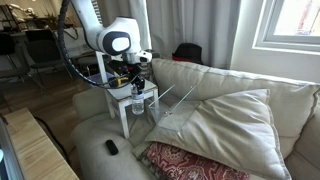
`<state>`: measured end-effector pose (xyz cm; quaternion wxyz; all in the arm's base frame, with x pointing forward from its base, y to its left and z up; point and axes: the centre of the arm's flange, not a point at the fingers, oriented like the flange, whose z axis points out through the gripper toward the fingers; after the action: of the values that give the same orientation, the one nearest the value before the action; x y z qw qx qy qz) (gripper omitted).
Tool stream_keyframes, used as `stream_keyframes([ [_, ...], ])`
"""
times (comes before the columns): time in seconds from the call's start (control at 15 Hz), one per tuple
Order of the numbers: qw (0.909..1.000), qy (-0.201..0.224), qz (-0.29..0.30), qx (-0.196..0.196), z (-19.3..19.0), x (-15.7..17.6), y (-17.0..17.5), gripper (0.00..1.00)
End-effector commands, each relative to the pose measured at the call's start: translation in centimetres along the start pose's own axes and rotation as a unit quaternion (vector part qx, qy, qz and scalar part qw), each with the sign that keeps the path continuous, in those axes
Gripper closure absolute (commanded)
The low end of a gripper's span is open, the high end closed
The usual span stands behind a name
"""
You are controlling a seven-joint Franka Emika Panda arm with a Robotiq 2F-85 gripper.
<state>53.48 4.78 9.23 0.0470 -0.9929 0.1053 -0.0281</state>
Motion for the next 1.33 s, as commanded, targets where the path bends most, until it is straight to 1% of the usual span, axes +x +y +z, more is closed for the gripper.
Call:
stream_keyframes([
  [0.0, 0.9999, 0.001, -0.013, -0.002, -0.1, -0.2, -0.3, 0.73],
  [0.4, 0.9998, -0.003, -0.021, -0.001, 3.2, -0.9, 0.2, 0.73],
  [0.67, 0.9996, 0.021, -0.016, 0.009, 5.0, -1.0, 0.5, 0.73],
  [0.73, 0.9995, 0.027, -0.015, 0.004, 5.4, -0.9, 0.7, 0.73],
  [1.2, 0.9989, 0.047, 0.005, 0.004, 7.5, -0.6, 1.6, 0.73],
  [1.27, 0.9987, 0.05, 0.008, 0.003, 7.7, -0.5, 1.7, 0.23],
])
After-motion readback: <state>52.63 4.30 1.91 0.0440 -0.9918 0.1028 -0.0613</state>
